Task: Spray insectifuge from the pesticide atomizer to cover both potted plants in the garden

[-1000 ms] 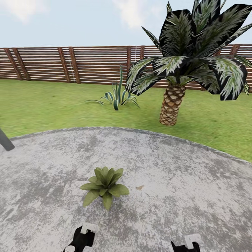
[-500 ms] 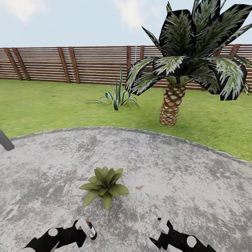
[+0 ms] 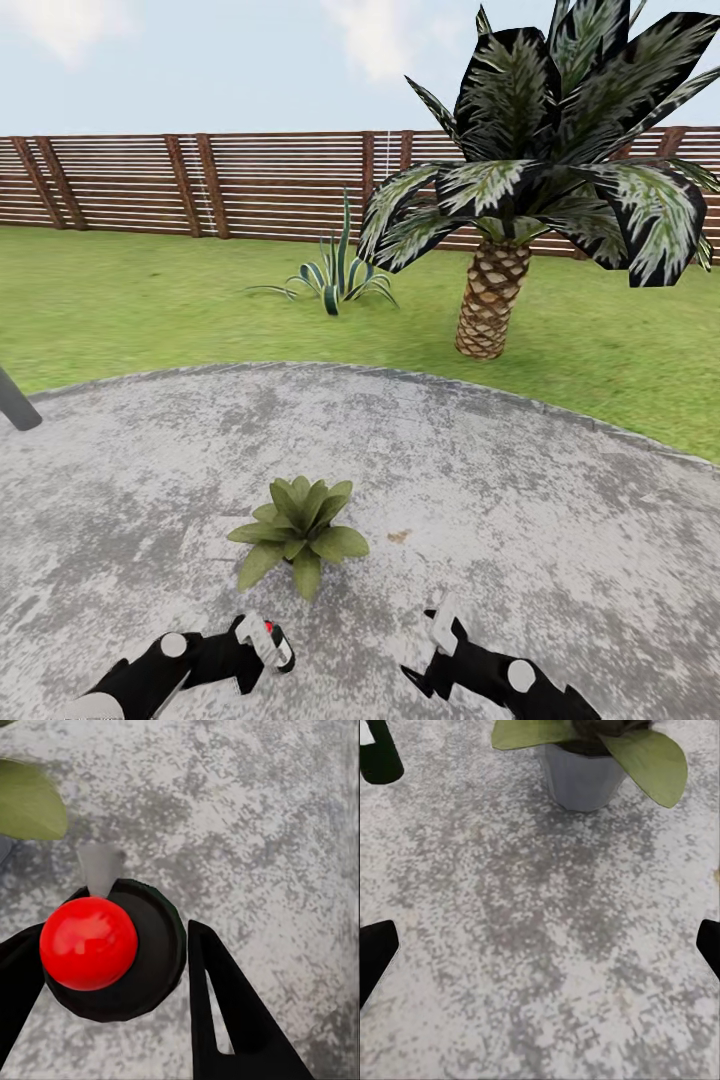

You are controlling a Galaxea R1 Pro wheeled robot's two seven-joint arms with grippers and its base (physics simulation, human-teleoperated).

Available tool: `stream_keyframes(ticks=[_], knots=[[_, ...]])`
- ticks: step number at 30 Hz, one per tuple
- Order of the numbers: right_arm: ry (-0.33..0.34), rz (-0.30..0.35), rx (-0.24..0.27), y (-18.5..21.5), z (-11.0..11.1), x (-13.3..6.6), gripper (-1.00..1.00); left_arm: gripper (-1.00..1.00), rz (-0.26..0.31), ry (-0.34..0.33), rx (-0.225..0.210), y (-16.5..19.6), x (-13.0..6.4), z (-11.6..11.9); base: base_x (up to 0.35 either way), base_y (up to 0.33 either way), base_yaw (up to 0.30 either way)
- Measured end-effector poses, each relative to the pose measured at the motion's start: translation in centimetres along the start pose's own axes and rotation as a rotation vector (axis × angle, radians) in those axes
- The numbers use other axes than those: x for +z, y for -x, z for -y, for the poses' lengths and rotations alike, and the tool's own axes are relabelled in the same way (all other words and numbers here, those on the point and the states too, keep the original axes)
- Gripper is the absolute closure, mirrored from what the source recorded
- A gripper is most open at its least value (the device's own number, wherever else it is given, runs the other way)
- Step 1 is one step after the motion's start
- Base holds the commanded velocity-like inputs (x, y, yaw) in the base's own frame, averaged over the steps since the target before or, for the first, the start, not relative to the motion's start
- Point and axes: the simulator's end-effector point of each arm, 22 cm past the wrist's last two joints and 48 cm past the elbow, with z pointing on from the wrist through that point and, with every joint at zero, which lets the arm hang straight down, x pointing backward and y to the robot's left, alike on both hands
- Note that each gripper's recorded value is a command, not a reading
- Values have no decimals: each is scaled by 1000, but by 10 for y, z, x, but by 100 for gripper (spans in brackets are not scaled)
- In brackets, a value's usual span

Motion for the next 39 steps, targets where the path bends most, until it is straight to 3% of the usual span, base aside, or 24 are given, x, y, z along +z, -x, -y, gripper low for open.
stream_keyframes(ticks=[7, 8, 12, 14, 17, 20, 39], knots=[[29, 30, -21, 15, -2, 1, -100, 100, 8, -71, 30, 23, 14, 25, 0, 0, 0], [261, 109, -99, 57, -43, -4, 100, 100, -122, -233, 239, 4, 9, 54, 0, 0, 0], [310, 119, -115, 62, -52, -7, 100, 100, -146, -266, 245, 13, 13, 66, 0, 0, 0], [312, 119, -117, 62, -52, -7, 100, 100, -145, -280, 271, 22, 20, 75, 0, 0, 0], [314, 121, -118, 63, -53, -7, 100, 100, -199, -297, 326, 25, 29, 89, 0, 0, 0], [380, 143, -151, 76, -64, -13, 100, 100, -184, -306, 359, 48, 40, 104, 0, 0, 0], [387, 156, -168, 83, -64, -14, 100, 100, -143, -347, 365, 63, 51, 133, 0, 0, 0]])
